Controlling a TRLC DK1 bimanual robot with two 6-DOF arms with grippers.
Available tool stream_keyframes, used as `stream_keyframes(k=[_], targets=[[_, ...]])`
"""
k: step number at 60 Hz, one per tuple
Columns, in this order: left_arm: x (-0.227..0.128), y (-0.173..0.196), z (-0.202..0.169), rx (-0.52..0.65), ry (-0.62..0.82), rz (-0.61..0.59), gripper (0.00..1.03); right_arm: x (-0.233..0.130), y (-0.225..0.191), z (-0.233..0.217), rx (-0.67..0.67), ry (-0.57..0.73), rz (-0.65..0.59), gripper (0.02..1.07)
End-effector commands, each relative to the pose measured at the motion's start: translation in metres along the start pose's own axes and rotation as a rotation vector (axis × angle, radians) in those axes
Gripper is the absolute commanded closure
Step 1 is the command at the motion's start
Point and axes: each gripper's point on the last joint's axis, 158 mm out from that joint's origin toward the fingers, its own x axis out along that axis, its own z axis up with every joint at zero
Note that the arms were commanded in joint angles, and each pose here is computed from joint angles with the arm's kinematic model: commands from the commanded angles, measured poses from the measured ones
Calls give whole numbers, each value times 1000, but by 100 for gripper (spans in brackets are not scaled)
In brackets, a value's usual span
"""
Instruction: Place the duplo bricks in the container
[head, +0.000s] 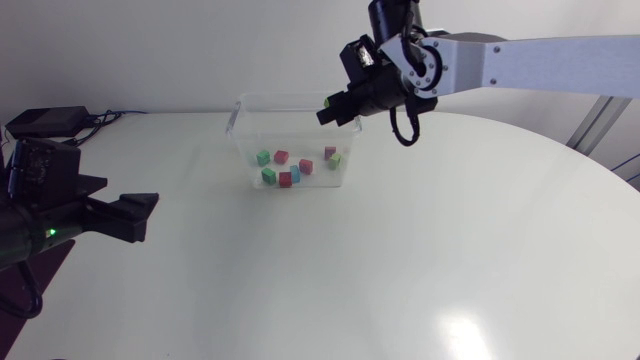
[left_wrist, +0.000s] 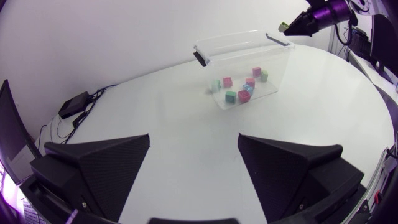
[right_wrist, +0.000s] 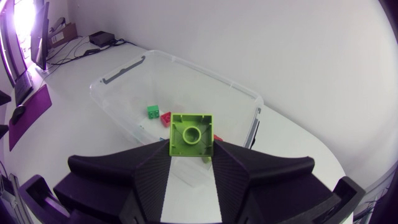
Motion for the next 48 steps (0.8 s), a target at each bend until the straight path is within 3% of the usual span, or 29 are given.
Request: stream_keyframes(k=[1, 15, 18, 23, 25, 36, 48], targets=[[1, 2, -11, -15, 27, 9, 4, 22, -10, -7, 39, 35, -18, 75], [0, 4, -12, -10, 25, 21, 5, 45, -15, 0, 39, 47, -37, 72], [0, 5, -13, -10, 27, 24, 4, 46, -17, 0, 39, 51, -46, 54], [0, 5, -14, -8, 29, 30, 4, 44, -17, 0, 37, 52, -54, 13], [0, 5, -15, -6, 31, 31, 4, 42, -17, 0, 37, 52, -55, 6], [0, 8, -17, -4, 39, 51, 4, 16, -25, 7, 35, 18, -99, 6], [-5, 9, -14, -7, 19, 63, 4, -36, -41, 12, 53, -34, -187, 6]])
